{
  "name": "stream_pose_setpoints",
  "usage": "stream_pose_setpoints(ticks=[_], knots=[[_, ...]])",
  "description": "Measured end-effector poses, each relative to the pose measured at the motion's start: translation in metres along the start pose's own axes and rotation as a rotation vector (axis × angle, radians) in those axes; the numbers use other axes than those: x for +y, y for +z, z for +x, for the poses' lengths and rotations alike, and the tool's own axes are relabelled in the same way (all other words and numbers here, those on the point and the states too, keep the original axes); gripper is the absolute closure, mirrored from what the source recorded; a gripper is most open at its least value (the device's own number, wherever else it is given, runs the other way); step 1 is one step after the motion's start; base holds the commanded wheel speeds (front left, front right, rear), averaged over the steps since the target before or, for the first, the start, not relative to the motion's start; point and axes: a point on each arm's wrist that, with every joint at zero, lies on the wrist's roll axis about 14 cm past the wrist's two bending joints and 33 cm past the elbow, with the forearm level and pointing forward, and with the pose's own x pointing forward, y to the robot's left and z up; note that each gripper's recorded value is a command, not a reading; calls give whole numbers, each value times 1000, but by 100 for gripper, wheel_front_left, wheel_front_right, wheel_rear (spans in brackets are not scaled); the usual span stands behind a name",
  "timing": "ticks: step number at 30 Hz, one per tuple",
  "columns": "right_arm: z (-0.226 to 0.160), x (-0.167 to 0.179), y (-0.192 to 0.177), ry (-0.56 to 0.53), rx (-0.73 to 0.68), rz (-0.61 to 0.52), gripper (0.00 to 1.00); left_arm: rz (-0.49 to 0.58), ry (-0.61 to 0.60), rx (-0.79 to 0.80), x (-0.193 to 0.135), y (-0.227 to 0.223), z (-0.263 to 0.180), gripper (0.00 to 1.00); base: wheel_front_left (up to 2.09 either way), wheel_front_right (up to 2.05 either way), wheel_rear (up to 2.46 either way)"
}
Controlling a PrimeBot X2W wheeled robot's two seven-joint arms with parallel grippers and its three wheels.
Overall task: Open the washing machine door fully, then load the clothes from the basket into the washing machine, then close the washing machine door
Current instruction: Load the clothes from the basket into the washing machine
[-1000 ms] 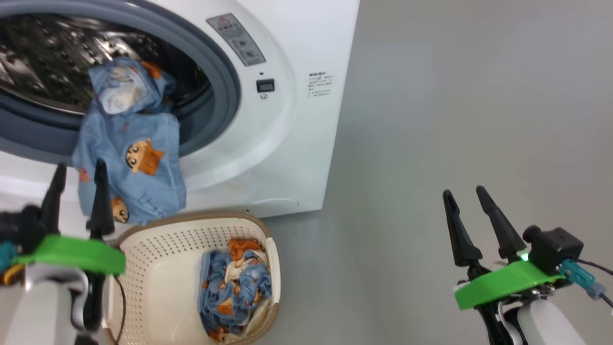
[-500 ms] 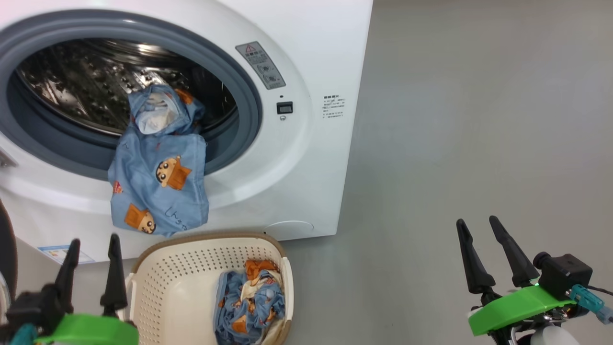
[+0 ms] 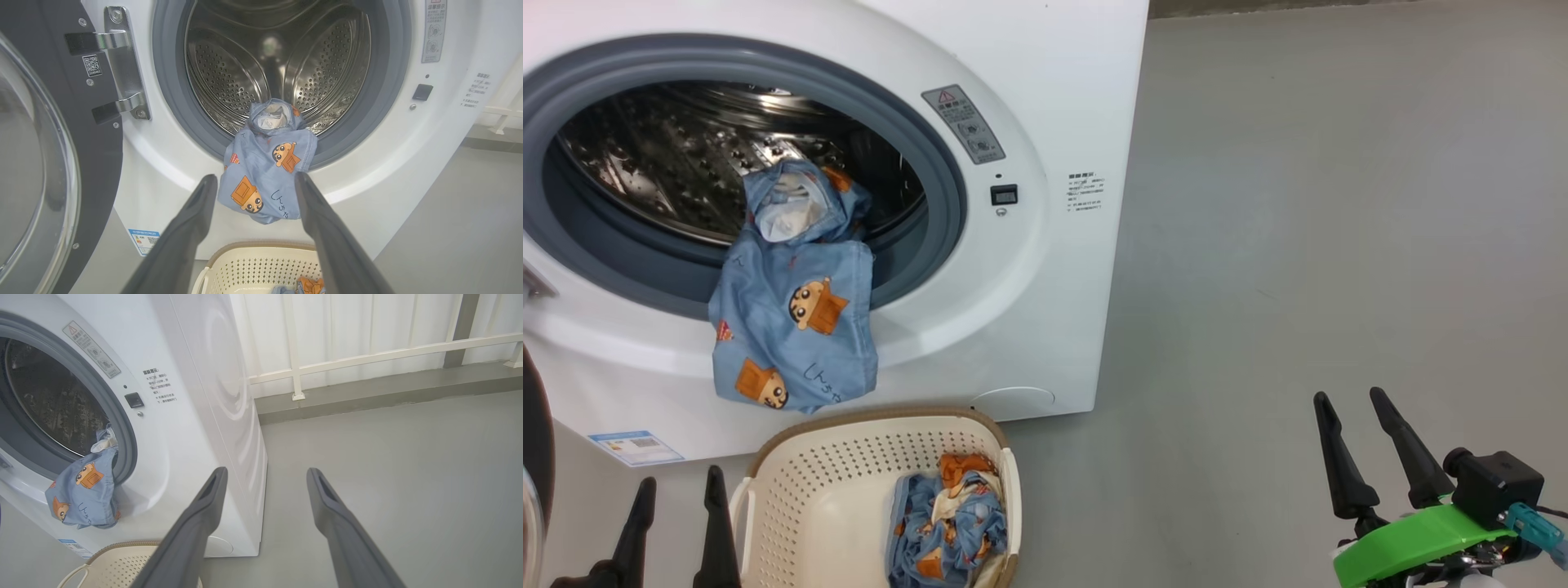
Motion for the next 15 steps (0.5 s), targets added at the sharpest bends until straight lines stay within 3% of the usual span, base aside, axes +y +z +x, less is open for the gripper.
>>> stream_pose_setpoints(ticks=[15], knots=[[0, -3, -9, -17, 26, 10, 0, -20, -1, 77, -1, -25, 7, 0, 0, 0, 0]])
